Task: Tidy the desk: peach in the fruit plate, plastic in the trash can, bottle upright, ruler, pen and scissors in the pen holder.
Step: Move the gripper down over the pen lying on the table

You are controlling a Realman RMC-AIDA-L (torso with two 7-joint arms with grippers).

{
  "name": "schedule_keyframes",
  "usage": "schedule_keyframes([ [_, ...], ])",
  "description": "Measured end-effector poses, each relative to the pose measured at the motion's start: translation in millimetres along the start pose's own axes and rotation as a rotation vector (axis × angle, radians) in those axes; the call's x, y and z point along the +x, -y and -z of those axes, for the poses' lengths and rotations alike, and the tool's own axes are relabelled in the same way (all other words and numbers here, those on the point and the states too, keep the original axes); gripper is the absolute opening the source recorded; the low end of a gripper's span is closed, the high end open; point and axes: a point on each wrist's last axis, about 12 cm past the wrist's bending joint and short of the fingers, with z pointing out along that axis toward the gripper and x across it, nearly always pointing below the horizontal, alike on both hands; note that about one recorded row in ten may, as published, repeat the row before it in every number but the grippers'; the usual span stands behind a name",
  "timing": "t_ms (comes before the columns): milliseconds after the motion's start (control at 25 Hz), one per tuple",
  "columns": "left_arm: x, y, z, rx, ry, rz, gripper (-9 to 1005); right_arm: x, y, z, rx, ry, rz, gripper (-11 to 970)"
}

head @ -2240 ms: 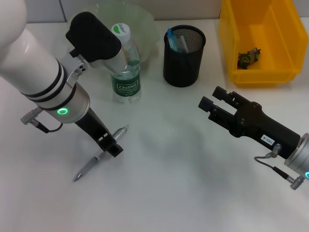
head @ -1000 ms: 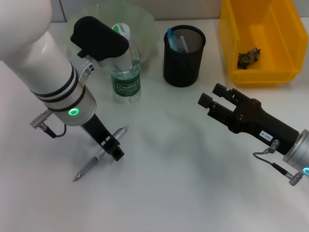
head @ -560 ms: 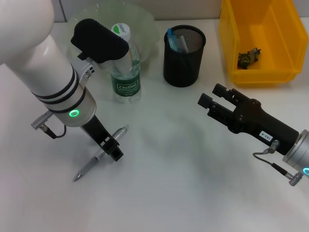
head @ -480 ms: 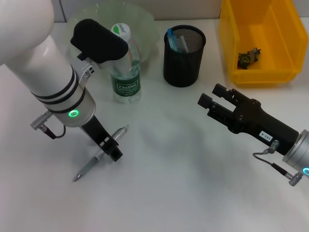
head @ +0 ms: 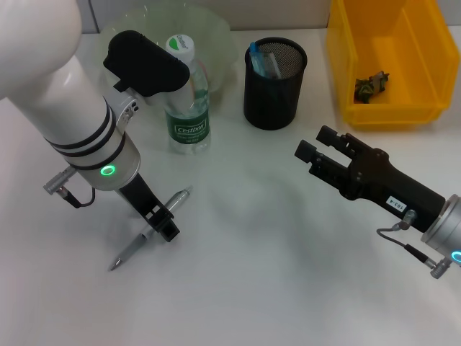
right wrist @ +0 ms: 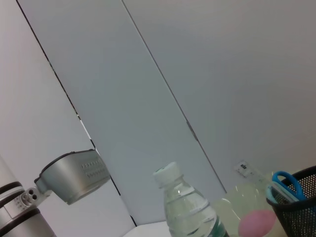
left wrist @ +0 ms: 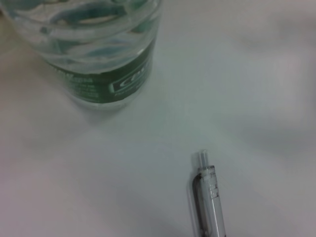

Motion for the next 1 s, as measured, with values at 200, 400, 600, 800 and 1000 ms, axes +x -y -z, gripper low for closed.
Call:
schedule_keyframes([
  [200,0.0,0.0,0.1,0.000,-0.001,0.000,630,-0.1,-0.3,-0.1,-0.002,0.001,0.000,713],
  [400,-0.1,0.1,0.2,0.000,0.000,0.000,629,-0.1,-0.4,0.0,-0.003,0.002,-0.001,712],
  [600,0.0,0.6,-0.1,0.000,-0.002,-0.005,628,-0.1,-0.6,0.3,-0.004,0.003,-0.002,712],
  [800,0.3,3.4,-2.3,-0.010,-0.015,-0.027,620,-0.9,-0.5,-0.3,-0.006,0.005,-0.003,711],
  [1000,-0.2,4.4,-2.1,-0.018,-0.016,-0.035,601,-1.1,-0.4,-0.5,-0.007,0.005,-0.003,711],
])
